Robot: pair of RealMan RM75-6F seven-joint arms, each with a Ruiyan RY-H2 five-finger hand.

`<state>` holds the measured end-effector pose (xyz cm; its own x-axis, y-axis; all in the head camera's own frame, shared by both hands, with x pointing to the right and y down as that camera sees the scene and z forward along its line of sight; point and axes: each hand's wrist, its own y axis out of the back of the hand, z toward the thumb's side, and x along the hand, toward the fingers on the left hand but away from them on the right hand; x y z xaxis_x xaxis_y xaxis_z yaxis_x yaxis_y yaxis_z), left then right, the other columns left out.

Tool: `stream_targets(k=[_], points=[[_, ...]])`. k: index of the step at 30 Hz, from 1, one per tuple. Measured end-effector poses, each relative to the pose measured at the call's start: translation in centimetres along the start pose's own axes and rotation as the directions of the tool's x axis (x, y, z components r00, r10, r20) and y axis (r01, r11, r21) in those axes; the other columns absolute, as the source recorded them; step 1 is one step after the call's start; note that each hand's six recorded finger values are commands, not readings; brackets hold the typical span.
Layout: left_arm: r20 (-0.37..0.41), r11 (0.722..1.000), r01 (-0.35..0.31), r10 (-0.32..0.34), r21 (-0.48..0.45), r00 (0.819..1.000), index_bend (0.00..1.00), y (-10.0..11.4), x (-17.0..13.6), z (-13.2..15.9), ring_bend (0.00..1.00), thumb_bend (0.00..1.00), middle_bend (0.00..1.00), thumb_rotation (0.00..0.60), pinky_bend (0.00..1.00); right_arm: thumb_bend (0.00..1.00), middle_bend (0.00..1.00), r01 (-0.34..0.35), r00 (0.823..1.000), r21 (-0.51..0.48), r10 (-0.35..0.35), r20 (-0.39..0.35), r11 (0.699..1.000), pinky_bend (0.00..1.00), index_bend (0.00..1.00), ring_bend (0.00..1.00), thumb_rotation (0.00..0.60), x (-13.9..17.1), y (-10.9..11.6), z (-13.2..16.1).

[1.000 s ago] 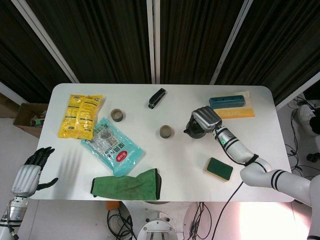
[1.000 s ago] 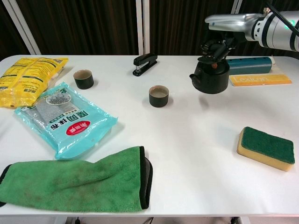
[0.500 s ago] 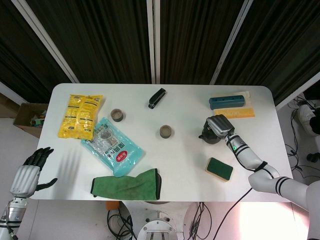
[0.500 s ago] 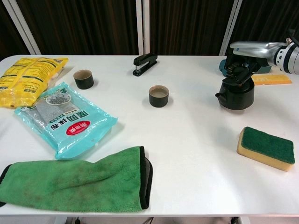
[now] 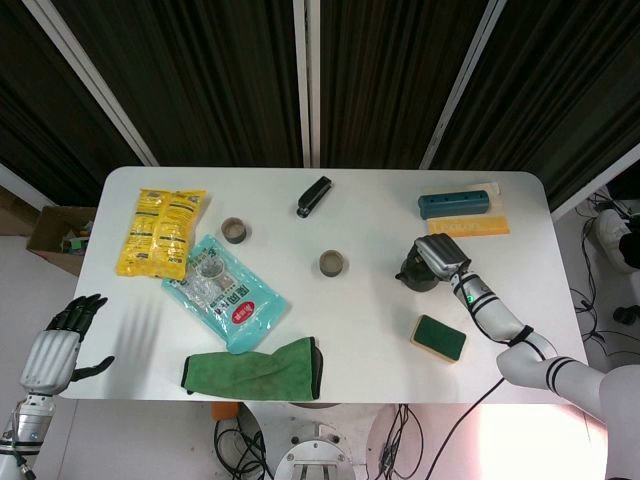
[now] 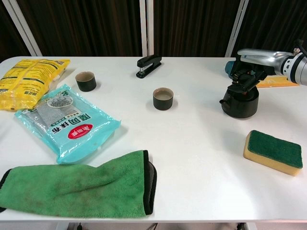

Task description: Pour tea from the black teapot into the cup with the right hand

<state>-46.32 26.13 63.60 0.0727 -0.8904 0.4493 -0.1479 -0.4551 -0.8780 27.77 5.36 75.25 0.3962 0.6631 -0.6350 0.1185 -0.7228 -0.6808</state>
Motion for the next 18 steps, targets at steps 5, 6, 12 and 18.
stream_targets(k=[5, 6, 12, 18], points=[[-0.003, 1.0, 0.004, -0.004, 0.001, 1.0, 0.12, -0.06, -0.02, -0.09, 0.08, 0.13, 0.09, 0.6, 0.23, 0.31, 1.0, -0.003, 1.0, -0.009, 0.003, -0.001, 1.0, 0.61, 1.0, 0.9, 0.582, -0.08, -0.2, 0.02], [-0.004, 1.0, 0.005, -0.005, 0.002, 1.0, 0.12, -0.08, -0.02, -0.1, 0.08, 0.13, 0.09, 0.6, 0.23, 0.3, 1.0, -0.003, 1.0, -0.011, 0.003, -0.001, 1.0, 0.61, 1.0, 0.9, 0.583, -0.09, -0.25, 0.02], [-0.003, 1.0, 0.003, -0.003, 0.003, 1.0, 0.12, 0.02, 0.01, -0.13, 0.08, 0.13, 0.09, 0.6, 0.23, 0.18, 1.0, 0.0, 1.0, -0.02, 0.0, 0.0, 1.0, 0.55, 1.0, 0.86, 0.586, -0.14, -0.41, -0.07], [-0.005, 1.0, 0.004, -0.003, 0.003, 1.0, 0.13, 0.01, 0.0, -0.15, 0.08, 0.13, 0.09, 0.6, 0.23, 0.13, 0.97, -0.002, 1.0, -0.013, 0.002, 0.001, 1.0, 0.49, 1.0, 0.83, 0.583, -0.21, -0.5, -0.06]])
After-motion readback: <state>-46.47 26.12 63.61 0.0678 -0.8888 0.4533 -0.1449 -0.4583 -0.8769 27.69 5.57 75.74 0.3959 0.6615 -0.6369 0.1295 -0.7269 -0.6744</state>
